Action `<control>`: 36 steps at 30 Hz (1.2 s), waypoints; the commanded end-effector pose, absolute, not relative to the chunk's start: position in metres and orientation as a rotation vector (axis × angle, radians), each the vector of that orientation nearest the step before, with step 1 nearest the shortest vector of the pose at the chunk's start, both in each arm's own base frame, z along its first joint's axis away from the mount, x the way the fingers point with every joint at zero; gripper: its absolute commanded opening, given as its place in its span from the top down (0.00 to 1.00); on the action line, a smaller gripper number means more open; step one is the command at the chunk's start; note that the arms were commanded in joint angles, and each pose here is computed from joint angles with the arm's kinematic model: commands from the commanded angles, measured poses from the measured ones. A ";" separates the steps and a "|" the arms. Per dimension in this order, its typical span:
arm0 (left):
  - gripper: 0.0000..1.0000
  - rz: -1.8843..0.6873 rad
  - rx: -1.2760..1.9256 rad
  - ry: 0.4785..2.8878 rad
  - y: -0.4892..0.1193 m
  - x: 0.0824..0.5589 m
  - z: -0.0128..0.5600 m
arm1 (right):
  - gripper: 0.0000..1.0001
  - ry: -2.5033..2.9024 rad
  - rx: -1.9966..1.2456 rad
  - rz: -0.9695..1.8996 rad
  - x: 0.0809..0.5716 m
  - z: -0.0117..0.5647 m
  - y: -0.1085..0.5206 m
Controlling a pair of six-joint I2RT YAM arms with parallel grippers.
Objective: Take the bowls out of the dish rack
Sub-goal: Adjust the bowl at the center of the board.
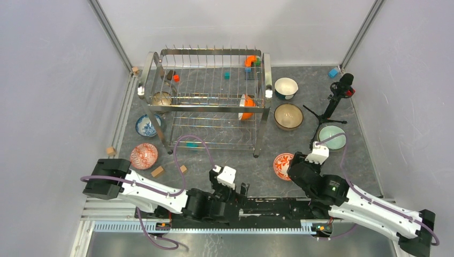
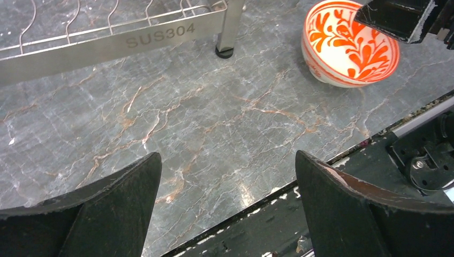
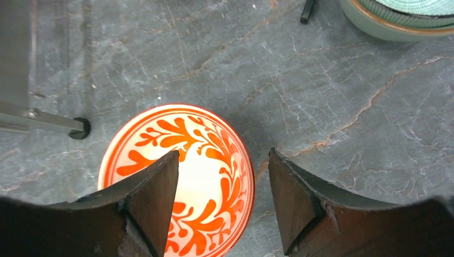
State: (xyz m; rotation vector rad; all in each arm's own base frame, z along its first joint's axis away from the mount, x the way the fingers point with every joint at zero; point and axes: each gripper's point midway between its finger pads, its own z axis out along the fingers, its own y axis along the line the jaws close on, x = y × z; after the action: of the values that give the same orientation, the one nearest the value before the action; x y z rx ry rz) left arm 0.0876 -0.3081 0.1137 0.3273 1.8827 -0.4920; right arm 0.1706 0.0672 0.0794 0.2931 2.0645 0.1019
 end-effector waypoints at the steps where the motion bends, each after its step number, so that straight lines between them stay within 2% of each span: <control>1: 0.00 -0.495 0.183 1.879 -0.303 0.094 0.123 | 0.33 2.100 0.315 0.039 0.168 0.063 0.062; 6: 0.00 -0.465 0.187 1.859 -0.300 0.097 0.130 | 0.35 2.157 0.308 0.015 0.162 0.038 0.061; 12: 0.00 -0.429 0.216 1.854 -0.305 0.097 0.126 | 0.46 2.173 0.336 0.068 0.161 0.024 0.064; 21: 0.00 -0.389 0.236 1.857 -0.308 0.097 0.122 | 0.74 2.139 0.297 0.074 0.175 0.038 0.072; 23: 0.00 -0.379 0.234 1.854 -0.307 0.098 0.123 | 0.84 2.129 0.274 0.054 0.181 0.046 0.073; 25: 0.00 -0.374 0.231 1.852 -0.305 0.098 0.124 | 1.00 2.120 0.256 0.030 0.188 0.055 0.073; 36: 0.00 -0.369 0.202 1.852 -0.294 0.101 0.126 | 1.00 2.201 0.163 -0.020 0.219 0.059 0.059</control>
State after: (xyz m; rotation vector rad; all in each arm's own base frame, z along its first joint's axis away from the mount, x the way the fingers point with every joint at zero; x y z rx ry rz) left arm 0.0950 -0.2936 0.1047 0.3369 1.8945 -0.3121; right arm 0.2070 0.0565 0.0495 0.2622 2.1930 -0.0387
